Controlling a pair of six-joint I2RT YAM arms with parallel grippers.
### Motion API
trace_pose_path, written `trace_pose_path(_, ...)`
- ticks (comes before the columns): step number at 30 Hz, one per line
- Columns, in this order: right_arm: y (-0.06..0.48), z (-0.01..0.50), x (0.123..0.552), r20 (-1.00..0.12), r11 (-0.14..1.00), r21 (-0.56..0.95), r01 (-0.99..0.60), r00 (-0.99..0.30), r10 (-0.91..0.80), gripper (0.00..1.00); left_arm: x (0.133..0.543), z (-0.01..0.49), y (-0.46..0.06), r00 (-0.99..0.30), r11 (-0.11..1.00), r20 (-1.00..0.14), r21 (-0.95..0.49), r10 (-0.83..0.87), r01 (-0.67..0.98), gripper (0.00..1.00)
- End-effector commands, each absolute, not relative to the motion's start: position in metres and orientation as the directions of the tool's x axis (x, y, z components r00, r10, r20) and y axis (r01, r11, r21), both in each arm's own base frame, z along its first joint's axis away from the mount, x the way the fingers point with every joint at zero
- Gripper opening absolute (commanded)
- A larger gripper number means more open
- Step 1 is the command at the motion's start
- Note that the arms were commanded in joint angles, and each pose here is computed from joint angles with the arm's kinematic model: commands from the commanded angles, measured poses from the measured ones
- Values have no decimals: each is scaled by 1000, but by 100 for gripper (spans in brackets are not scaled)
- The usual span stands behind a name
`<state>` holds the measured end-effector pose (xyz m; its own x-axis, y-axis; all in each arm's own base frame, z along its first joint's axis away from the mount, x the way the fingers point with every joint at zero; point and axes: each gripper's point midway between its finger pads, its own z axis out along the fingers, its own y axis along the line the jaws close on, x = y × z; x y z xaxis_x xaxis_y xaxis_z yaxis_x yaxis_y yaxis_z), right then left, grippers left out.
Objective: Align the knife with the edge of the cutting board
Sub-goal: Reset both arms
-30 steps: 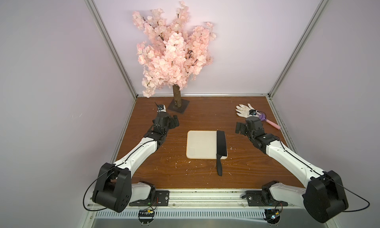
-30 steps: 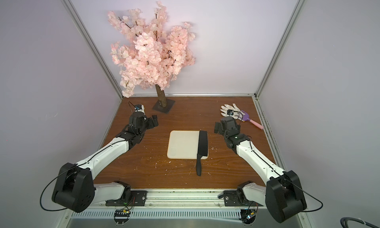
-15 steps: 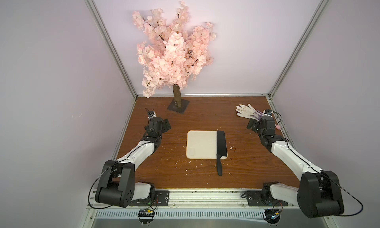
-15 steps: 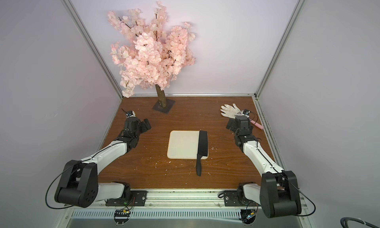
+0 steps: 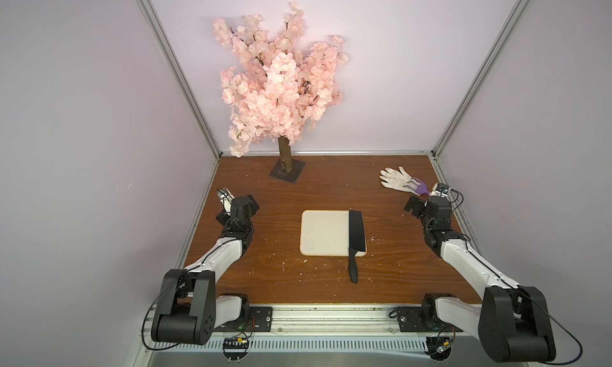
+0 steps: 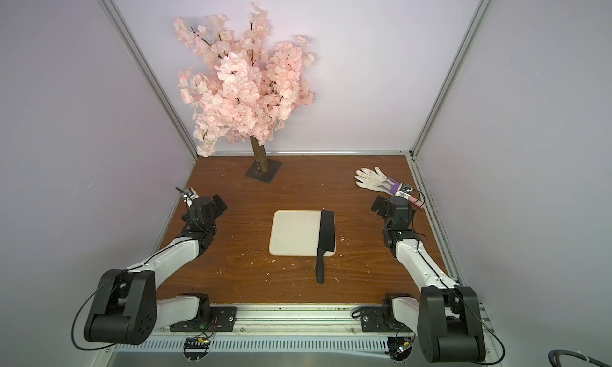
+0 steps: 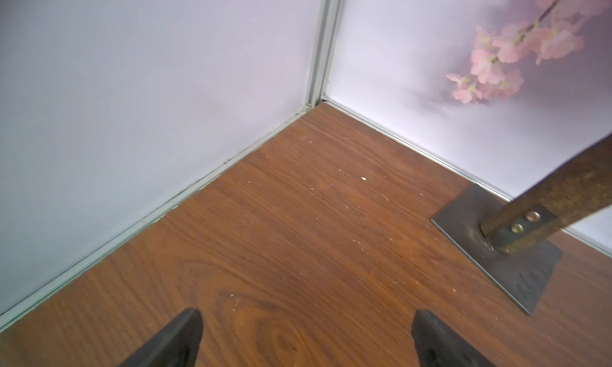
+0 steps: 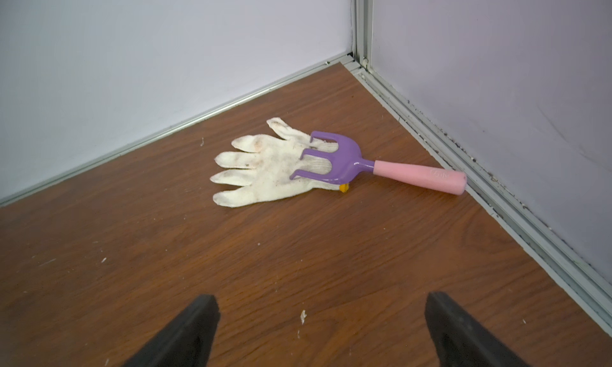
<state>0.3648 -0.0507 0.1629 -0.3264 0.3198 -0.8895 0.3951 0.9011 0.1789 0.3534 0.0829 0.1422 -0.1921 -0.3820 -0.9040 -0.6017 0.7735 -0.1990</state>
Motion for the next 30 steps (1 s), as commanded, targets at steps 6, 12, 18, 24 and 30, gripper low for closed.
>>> trace_pose_path(6,-57,183,365,-935,906,200,374,-205,291,99,331,156,112,-25,669,-922,-262,-387,-695,100)
trace_pose_path(12,-58,182,360,-961,921,169,351,-148,232,100,341,151,105,-56,729,-937,-231,-346,-645,100)
trace_pose_path(18,-57,179,349,-984,935,141,325,-57,168,100,347,137,105,-123,757,-953,-137,-277,-639,100)
trace_pose_path(24,-57,161,348,-988,942,103,321,-73,134,100,357,121,91,-172,828,-957,-104,-234,-551,99)
trace_pose_path(30,-59,157,335,-993,938,110,328,-7,119,100,360,127,80,-145,876,-972,-94,-182,-472,99)
